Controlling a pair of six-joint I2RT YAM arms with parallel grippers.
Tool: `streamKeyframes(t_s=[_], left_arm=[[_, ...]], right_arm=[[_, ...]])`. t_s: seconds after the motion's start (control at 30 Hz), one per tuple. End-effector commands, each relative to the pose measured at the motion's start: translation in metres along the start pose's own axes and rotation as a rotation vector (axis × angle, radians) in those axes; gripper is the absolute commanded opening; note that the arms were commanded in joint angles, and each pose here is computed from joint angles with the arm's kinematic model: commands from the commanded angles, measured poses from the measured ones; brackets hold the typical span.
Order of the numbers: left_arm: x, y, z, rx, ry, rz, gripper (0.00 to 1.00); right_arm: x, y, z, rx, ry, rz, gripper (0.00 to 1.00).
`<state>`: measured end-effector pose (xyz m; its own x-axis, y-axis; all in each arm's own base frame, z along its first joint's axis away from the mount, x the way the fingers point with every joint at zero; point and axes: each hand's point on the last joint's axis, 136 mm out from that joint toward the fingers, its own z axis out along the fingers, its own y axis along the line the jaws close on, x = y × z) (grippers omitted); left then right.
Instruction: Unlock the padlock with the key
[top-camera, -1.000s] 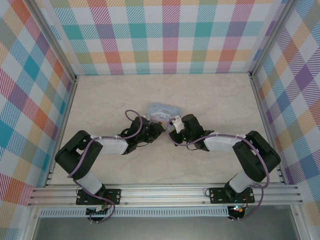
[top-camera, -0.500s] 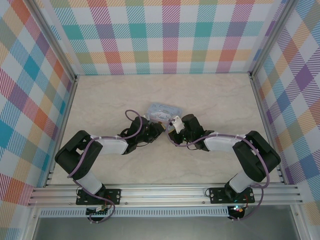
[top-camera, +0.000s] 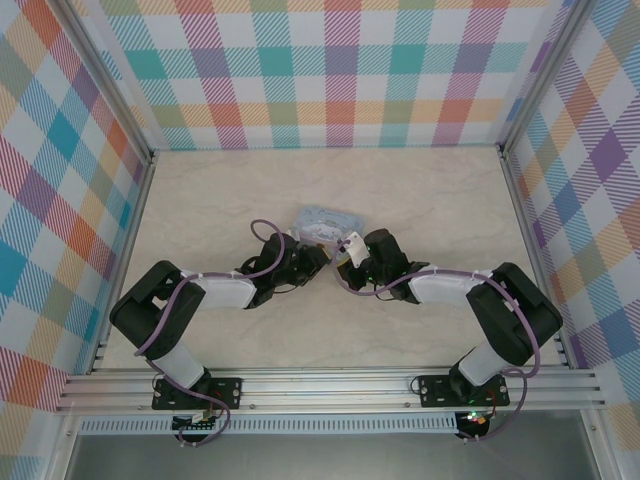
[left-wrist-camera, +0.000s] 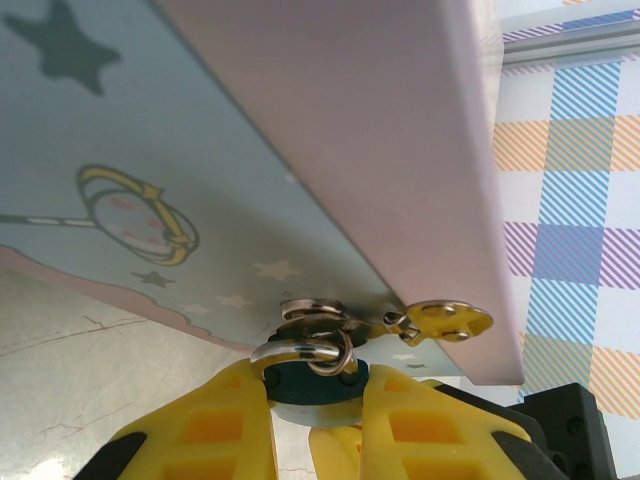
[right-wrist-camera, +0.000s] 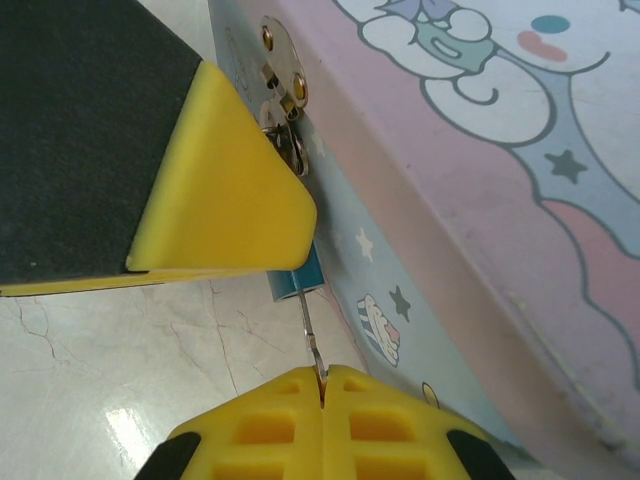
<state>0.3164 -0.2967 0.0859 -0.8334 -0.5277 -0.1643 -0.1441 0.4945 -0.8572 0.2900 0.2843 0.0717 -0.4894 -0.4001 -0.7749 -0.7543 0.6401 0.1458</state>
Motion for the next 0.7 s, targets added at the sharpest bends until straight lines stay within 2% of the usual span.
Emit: streamKeyframes(t_s=[0.0,0.67], left_arm=[[0.0134,-0.0028,0.0021,-0.004,0.051,0.003,0.11],[0.0118,-0.0047,0.0069,-0.007,0.052,0.0,0.1]], right_arm=[[-0.0372,0.0081,-0.0094,-0.024,-0.128,-0.058,0.05],[-0.0306,0.0124,-0.0131,-0.046,-0.109,-0.013,0.04]])
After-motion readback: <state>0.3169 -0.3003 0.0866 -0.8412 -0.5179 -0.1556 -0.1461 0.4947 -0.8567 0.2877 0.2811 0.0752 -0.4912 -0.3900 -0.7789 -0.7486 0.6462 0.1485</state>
